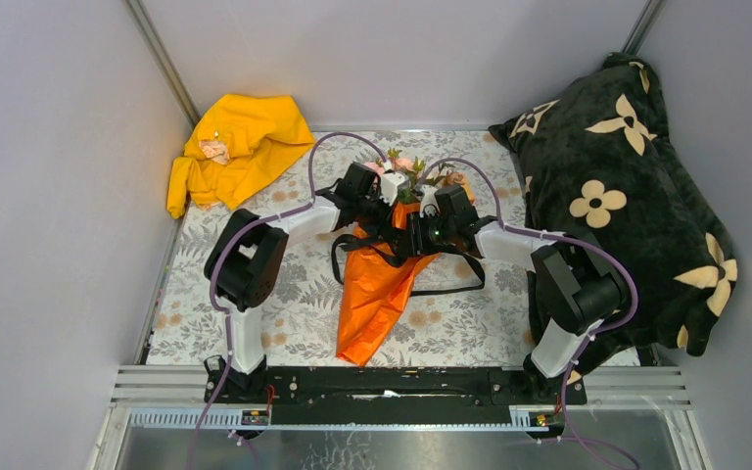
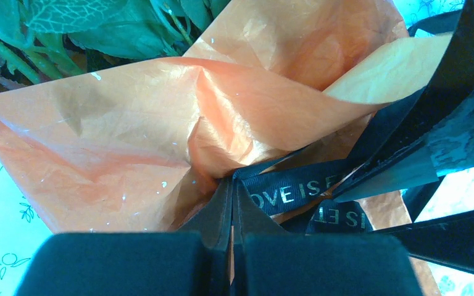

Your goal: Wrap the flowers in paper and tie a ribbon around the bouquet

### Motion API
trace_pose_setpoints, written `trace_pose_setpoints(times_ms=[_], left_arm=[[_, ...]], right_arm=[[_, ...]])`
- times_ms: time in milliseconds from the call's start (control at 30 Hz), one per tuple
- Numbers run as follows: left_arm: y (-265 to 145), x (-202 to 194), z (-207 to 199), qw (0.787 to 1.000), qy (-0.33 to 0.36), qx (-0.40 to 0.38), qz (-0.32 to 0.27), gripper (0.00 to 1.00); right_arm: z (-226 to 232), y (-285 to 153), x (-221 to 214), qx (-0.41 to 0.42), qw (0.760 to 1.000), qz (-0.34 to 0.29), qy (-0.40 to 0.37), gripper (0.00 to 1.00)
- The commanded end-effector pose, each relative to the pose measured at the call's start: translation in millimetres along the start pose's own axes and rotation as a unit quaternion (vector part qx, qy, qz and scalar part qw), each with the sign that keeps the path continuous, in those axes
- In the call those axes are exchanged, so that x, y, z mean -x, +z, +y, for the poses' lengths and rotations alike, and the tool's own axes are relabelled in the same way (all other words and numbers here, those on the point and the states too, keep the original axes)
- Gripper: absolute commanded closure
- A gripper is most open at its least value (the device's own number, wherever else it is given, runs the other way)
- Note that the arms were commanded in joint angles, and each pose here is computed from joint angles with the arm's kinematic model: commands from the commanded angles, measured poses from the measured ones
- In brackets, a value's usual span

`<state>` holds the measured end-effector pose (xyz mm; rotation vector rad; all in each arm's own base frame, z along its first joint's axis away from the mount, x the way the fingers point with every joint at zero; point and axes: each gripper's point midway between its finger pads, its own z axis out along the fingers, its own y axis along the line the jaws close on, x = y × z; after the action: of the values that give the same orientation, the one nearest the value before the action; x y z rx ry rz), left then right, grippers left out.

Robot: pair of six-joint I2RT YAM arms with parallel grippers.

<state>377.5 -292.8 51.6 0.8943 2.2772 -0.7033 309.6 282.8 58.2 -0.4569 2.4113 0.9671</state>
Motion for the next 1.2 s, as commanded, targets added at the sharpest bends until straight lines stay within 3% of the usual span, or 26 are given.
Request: trace_pose_setpoints(times_ms=[0, 300, 600, 900, 1167], left_arm=[[4.1, -6.0, 3.7, 1.0, -0.018, -0.004, -0.002, 1.0], [0.2, -7.5, 4.8, 1.0, -0.023, -0.007, -0.004, 1.0], [-5.1, -6.2, 4.7, 1.0, -0.024, -0.008, -0.006, 1.0], [-10.6, -9.1, 4.7, 0.999, -0.038, -0.014, -0.012, 1.0], [-8.9, -10.8, 3.1, 0.999, -0.045, -0.02, -0.01, 1.0]], right_arm=[[11.8, -9.0, 9.2, 0.005, 0.999, -0.022, -0.03, 0.62], [17.2, -6.2, 7.9, 0.018, 0.999, -0.021, -0.026, 0.65], [13.0, -6.1, 19.8, -0.006, 0.999, -0.044, -0.025, 1.0], [23.2, -17.4, 31.5, 0.004, 0.997, -0.07, -0.038, 0.98], [22.2, -4.9, 33.7, 0.009, 0.997, -0.079, -0.018, 0.63]])
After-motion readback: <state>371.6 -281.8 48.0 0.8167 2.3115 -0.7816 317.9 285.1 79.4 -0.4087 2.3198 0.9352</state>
